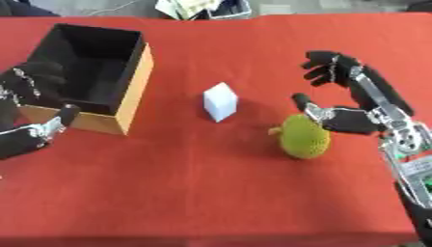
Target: Pick up objects on the table and place them in the box.
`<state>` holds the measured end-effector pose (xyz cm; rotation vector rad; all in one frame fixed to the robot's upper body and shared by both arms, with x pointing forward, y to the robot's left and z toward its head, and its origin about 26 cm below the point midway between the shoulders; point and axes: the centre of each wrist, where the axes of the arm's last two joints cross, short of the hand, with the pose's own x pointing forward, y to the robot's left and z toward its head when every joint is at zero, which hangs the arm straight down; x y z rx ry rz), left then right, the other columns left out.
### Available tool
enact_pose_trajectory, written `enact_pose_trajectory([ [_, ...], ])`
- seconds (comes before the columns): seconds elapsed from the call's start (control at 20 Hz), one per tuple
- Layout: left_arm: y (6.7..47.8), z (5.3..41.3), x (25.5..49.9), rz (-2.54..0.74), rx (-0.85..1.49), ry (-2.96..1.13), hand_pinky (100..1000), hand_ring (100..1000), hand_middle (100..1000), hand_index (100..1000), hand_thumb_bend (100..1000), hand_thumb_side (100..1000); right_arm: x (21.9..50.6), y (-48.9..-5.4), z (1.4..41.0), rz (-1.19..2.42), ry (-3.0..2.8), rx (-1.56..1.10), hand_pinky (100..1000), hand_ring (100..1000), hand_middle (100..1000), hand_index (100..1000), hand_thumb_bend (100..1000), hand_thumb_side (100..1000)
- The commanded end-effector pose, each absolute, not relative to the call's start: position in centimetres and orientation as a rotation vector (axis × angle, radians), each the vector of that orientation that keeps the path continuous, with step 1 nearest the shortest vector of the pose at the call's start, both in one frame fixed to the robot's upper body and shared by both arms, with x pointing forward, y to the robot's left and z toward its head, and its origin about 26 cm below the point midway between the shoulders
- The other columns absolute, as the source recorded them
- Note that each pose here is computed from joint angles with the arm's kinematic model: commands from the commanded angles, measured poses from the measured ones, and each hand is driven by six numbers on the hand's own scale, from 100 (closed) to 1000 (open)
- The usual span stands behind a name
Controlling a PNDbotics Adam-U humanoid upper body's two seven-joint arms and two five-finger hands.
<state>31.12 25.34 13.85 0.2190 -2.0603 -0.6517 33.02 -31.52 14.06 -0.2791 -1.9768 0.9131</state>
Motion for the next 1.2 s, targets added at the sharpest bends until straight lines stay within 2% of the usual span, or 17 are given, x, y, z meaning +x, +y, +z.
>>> enact_pose_trajectory([
  [0.05,25.8,14.5,31.1,-0.678,0.243,-2.07,618,747,763,827,497,308,33.0,-33.0,14.7,1.019,-1.914,-0.328,702,734,743,886,332,332],
  [1.2,25.8,14.5,31.1,-0.691,0.242,-2.064,619,748,763,828,493,310,34.0,-34.6,13.4,1.357,-1.613,-0.321,721,743,752,891,334,356],
])
